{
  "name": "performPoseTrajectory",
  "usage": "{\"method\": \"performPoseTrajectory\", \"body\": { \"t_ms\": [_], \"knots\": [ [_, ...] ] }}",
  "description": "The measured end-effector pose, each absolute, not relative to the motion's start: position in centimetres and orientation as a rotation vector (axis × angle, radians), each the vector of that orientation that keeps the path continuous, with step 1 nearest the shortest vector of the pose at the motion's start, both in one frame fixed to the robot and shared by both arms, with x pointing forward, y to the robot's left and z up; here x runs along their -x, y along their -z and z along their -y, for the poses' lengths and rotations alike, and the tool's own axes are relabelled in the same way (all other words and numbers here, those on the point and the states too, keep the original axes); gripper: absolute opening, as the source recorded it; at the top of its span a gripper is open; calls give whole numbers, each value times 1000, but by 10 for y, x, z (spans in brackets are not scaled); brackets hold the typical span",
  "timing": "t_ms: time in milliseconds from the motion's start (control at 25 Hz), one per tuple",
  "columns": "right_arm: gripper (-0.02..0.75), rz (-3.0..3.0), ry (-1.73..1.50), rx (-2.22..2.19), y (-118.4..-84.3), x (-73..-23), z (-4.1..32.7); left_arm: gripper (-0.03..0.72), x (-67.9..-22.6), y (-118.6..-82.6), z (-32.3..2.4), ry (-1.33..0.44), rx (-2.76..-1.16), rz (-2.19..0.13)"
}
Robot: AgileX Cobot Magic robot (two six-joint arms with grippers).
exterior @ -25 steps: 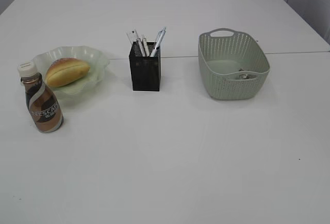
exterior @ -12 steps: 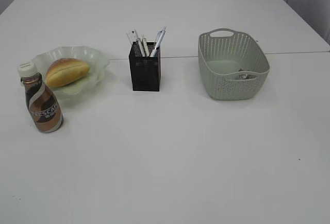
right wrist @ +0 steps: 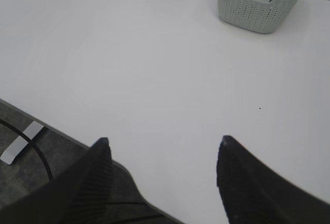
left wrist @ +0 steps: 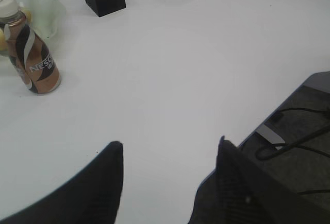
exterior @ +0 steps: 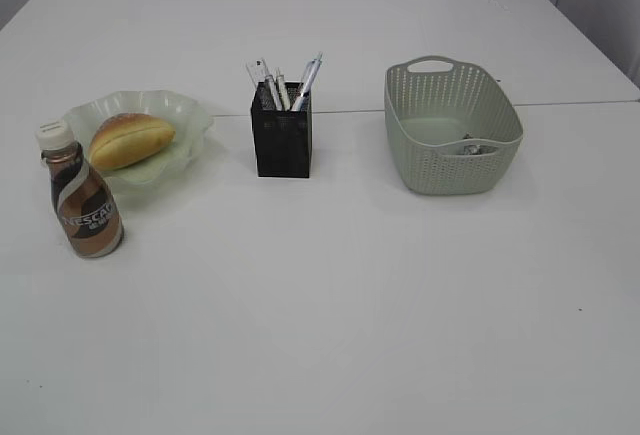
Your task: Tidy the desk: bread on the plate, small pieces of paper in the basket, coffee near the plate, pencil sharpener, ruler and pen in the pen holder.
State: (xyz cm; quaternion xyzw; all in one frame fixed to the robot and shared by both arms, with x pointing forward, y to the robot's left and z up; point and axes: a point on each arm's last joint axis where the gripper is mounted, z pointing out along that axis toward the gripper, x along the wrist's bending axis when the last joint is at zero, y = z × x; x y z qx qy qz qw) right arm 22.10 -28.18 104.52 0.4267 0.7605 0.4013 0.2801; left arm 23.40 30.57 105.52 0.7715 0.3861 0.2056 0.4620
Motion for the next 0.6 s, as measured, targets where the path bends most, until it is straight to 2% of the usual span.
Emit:
{"method": "performPoseTrajectory", "body": {
  "t_ms": [600],
  "knots": [
    [471,-2030,-1081,-1167,-1044,-221,282,423,-234,-1056,-306,-509,-1892,-945]
  ]
}}
